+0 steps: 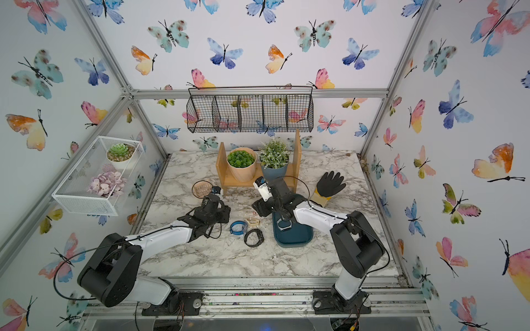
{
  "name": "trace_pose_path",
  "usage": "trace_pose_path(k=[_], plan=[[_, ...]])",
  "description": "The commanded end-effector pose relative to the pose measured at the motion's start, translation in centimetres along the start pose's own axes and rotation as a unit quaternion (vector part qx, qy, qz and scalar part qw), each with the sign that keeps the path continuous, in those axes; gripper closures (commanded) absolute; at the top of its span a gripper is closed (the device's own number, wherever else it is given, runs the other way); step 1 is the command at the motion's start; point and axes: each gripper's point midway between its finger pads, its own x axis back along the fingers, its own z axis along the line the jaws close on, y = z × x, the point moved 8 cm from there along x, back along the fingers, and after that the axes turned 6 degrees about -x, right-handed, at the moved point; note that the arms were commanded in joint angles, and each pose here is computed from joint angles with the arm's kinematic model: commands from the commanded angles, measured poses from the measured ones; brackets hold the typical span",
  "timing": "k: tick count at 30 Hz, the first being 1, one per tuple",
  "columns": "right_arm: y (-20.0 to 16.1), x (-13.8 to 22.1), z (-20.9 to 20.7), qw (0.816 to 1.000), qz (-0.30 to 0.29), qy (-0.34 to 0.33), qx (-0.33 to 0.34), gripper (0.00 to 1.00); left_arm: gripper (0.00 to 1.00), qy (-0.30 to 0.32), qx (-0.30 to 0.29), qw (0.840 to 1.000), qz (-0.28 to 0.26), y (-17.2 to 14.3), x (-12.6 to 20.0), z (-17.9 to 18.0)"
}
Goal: Put the watch into the storage box
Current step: Pick up the watch at the center of the board.
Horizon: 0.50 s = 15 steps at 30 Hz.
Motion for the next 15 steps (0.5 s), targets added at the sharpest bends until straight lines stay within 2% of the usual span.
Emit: trace_pose_path(k=[1, 8, 15], plan=[[-0.7, -1.9, 0.2, 0.999, 0.039, -0.009, -0.013, 0.44, 0.59, -0.008, 0.013, 1.0, -0.018, 0.2, 0.8, 0.4], [-1.1, -5.2, -0.9, 0.994, 0.078, -0.069, -0.032, 0.5, 0.59, -0.01, 0.022, 0.999, -0.022, -0.3, 1.3, 1.2], [-1.5, -6.9, -1.0, 0.992, 0.098, -0.078, -0.032, 0.52, 0.59, -0.013, 0.024, 1.0, -0.013, -1.2, 1.2, 1.3]])
